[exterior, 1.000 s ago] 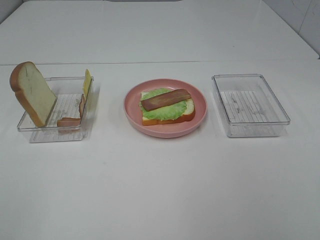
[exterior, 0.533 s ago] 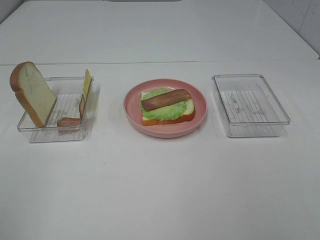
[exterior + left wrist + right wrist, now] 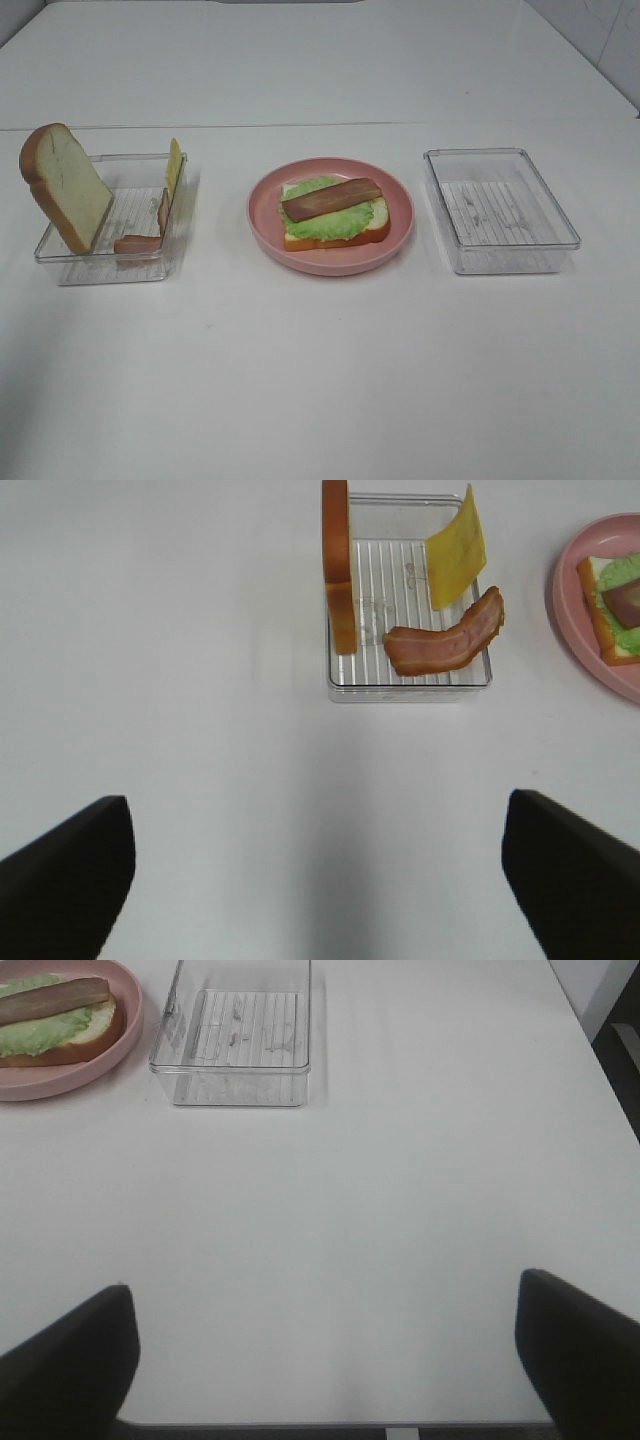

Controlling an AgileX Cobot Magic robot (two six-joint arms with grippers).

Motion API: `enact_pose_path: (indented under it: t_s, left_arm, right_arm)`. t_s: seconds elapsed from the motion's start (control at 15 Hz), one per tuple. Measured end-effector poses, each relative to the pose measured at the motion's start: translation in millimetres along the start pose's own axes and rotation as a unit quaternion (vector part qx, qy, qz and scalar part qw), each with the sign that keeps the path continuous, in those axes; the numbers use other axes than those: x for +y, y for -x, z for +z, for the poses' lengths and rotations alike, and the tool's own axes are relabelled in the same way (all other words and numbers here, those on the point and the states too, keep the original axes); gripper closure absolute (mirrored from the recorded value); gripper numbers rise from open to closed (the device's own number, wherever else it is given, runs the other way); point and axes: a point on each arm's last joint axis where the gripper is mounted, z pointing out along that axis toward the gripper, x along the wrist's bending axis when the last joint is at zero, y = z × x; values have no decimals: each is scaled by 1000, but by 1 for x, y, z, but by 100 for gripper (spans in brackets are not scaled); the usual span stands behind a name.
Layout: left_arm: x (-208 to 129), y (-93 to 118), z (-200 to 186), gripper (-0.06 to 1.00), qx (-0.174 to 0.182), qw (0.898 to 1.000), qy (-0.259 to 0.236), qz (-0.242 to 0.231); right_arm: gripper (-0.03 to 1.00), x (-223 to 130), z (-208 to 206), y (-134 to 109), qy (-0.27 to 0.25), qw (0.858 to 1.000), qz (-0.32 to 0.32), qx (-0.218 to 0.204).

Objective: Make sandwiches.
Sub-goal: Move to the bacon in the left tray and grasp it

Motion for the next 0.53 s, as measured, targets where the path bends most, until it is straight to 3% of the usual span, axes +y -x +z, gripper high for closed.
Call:
enact_pose_path:
  t_s: [0.07, 0.33, 0.53]
  left_arm:
    - [22, 2, 22, 3, -13, 999, -28, -14]
    - [54, 6, 70, 3, -31, 996, -78, -34]
    - [67, 22, 99, 3, -51, 993, -107, -20]
  right_arm:
    - [-2, 0, 0, 0, 0, 1000, 0, 0]
    - [-2, 0, 0, 0, 0, 1000, 0, 0]
    - [-2, 0, 0, 0, 0, 1000, 0, 0]
